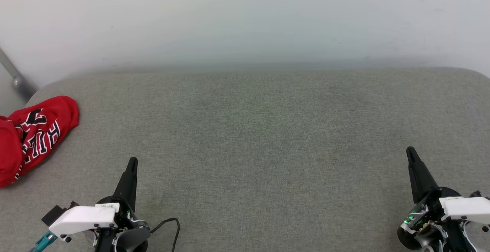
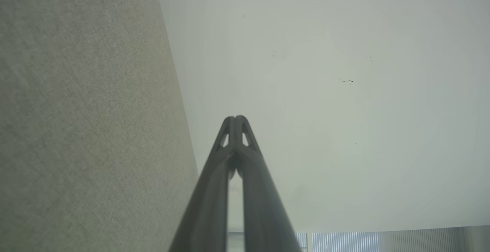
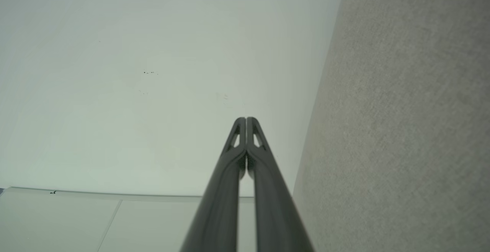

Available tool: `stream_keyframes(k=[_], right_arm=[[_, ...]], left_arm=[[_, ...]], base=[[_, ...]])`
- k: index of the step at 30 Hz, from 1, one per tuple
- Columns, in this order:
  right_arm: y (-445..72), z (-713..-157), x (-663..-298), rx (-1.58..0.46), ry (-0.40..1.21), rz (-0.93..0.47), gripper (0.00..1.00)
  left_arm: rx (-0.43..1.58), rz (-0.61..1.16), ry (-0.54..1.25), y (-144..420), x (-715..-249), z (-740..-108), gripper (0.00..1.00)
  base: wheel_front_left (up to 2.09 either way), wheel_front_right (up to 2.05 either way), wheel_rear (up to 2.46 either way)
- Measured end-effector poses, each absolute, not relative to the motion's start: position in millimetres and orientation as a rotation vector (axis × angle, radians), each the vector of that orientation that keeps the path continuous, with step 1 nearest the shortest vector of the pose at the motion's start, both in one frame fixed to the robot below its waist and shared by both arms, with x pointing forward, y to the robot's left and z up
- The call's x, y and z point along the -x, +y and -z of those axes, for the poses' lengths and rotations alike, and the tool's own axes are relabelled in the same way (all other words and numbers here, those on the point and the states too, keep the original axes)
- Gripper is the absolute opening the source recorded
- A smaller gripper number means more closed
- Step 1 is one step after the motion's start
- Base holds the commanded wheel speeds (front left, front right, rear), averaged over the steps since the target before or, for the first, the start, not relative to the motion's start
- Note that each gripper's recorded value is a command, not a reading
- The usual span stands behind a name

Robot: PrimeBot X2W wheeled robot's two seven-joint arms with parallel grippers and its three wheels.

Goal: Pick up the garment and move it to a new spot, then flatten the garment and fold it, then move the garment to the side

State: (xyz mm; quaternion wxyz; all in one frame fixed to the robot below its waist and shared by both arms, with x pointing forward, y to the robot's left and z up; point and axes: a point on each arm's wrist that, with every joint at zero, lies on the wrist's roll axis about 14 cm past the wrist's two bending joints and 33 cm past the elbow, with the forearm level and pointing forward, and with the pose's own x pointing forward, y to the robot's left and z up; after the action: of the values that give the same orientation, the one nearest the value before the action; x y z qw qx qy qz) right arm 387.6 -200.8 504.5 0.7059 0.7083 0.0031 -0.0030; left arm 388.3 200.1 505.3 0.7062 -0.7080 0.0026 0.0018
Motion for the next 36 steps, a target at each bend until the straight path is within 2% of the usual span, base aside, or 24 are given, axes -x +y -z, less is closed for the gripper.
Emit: stream_keyframes(k=[25, 26, 31, 36], right_arm=[[-201, -504, -388, -1.574, 0.007, 0.007, 0.0], [-201, -503, -387, -1.575, 0.01, 0.01, 1.0], [-202, -477, -375, -1.579, 0.067, 0.076, 1.0], [-206, -472, -372, -1.558, 0.06, 0.106, 1.0]], left_arm=[[1.574, -0.004, 0.006, 200, -388, -505, 0.0], [1.574, -0.007, 0.009, 200, -388, -504, 1.0], [1.581, -0.069, 0.072, 198, -376, -477, 1.0], [1.56, -0.081, 0.061, 199, -374, -477, 1.0]], base=[[0.0, 0.0, 0.0], [0.0, 0.0, 0.0], [0.0, 0.0, 0.0], [0.0, 0.0, 0.0]])
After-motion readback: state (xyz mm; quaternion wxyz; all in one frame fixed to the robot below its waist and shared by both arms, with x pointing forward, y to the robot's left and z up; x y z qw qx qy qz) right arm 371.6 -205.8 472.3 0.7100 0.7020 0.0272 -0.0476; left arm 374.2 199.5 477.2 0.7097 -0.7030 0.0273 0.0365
